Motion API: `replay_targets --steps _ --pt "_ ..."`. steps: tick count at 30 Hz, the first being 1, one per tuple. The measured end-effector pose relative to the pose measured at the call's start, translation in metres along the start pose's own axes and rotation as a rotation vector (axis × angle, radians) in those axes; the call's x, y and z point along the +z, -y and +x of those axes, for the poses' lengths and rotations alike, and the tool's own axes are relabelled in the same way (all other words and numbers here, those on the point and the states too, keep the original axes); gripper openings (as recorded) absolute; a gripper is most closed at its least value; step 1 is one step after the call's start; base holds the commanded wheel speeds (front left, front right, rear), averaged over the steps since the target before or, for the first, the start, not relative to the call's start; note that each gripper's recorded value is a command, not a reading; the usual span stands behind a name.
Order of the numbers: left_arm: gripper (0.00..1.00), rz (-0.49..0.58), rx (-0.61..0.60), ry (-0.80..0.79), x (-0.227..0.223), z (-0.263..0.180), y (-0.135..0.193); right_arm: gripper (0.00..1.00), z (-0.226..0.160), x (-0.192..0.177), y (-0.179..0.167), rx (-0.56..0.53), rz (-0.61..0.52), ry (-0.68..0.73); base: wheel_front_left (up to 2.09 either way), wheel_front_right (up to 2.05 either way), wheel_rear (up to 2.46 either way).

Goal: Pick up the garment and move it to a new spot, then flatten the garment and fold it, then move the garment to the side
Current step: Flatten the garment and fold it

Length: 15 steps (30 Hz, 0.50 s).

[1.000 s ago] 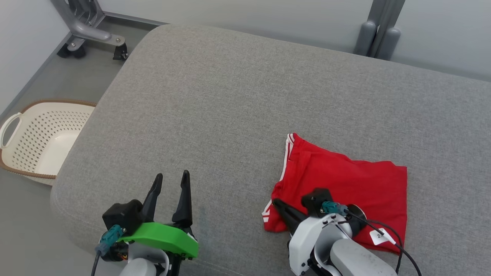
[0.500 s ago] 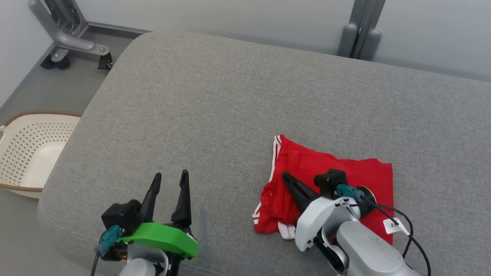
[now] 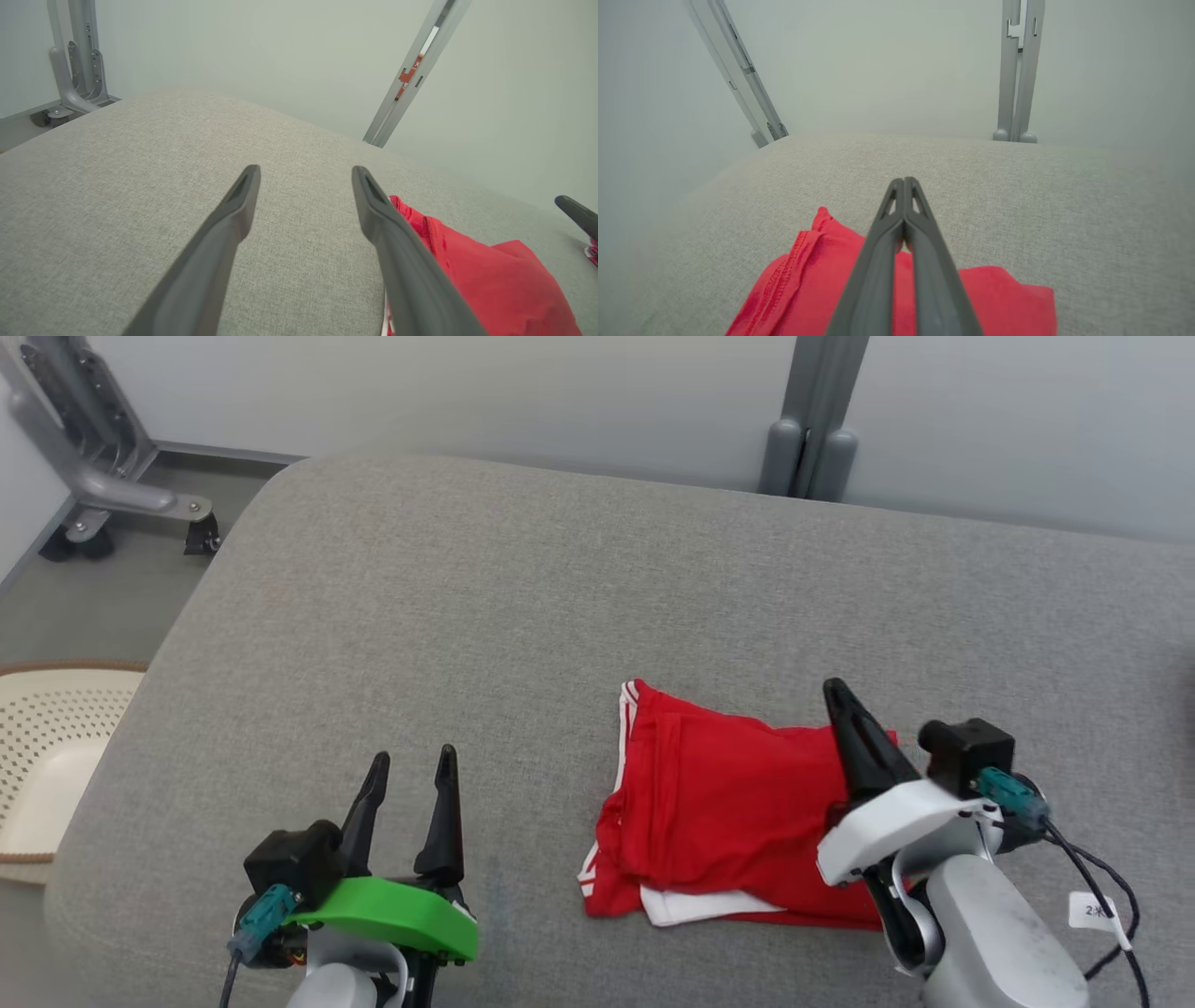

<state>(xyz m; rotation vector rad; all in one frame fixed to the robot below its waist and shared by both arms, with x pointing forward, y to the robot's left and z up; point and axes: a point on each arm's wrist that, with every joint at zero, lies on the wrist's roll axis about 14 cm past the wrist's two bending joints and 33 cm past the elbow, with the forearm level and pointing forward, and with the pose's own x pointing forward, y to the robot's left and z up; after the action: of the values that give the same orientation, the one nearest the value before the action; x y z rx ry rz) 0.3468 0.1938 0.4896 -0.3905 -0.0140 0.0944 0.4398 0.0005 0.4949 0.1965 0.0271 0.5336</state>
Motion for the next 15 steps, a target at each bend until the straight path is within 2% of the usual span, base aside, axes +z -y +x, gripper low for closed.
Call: replay_targets --steps 1,2,9,15 --pt "1.00 -0.002 -0.007 0.004 0.001 0.001 0.003 0.59 -0.005 0.005 0.008 -0.026 -0.005 0.017 0.00 0.00 0.00" --pt "1.00 -0.001 -0.016 0.010 0.003 0.003 0.006 1.00 -0.013 0.008 0.017 -0.055 -0.013 0.032 0.00 0.00 0.00" --pt "1.00 0.010 -0.060 0.029 0.006 0.011 0.023 1.00 -0.060 0.030 0.064 -0.224 -0.044 0.109 0.00 0.00 0.00" --pt "1.00 0.016 -0.081 0.016 -0.001 0.013 0.030 1.00 -0.092 0.041 0.087 -0.316 -0.055 0.138 0.00 0.00 0.00"
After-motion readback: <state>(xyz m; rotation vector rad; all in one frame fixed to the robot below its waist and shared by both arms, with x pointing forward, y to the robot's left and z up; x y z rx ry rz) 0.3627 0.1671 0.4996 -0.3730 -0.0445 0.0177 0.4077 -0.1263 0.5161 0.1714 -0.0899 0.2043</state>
